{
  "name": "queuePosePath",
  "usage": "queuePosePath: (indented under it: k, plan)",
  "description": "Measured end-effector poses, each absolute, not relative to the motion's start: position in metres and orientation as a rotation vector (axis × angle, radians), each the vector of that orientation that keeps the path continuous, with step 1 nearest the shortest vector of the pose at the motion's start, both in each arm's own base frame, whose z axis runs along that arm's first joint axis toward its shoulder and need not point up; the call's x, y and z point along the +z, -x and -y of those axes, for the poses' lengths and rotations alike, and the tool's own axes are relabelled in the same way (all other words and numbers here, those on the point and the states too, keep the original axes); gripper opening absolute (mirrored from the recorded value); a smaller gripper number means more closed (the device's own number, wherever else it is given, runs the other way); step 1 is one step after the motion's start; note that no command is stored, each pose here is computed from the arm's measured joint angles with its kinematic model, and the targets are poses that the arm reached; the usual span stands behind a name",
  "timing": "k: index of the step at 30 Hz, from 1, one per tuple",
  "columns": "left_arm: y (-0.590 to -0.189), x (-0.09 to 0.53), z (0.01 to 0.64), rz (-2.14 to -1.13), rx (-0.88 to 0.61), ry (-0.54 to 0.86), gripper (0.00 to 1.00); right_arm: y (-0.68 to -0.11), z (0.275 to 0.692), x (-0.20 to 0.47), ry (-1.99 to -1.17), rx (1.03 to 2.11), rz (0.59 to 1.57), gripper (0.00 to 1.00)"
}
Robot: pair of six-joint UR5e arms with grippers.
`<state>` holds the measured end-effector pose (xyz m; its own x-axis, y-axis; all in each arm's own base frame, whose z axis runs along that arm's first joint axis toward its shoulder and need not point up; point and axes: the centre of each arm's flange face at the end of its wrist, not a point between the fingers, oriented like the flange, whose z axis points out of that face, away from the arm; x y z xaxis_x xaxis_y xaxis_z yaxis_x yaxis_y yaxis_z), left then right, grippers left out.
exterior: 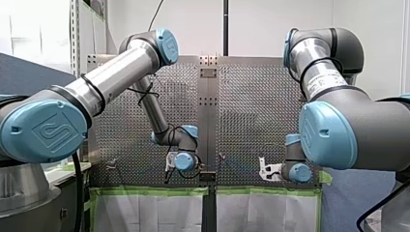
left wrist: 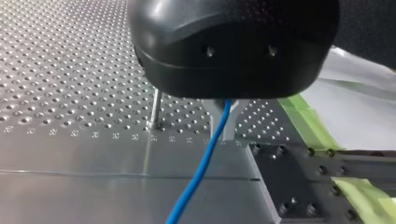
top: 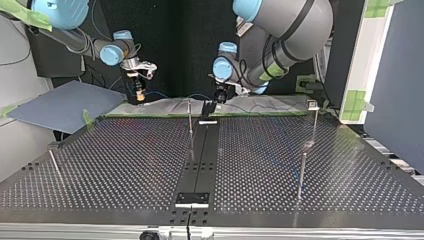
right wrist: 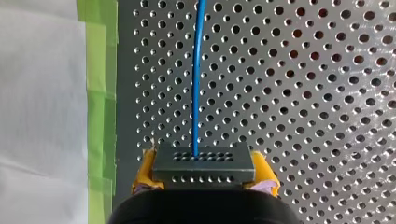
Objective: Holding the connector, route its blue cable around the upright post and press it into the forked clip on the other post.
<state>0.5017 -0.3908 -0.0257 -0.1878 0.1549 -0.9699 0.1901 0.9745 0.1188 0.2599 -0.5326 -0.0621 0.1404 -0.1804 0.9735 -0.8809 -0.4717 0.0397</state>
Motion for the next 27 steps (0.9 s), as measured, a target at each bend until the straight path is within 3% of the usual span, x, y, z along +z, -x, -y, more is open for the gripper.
queuePosePath:
  k: [27]
  plan:
    - [-0.526, -0.008, 0.4, -1.749, -0.048, -0.255, 0.0, -0.25, 0.547, -0.06, -1.712, 1.329, 1.081, 0.0]
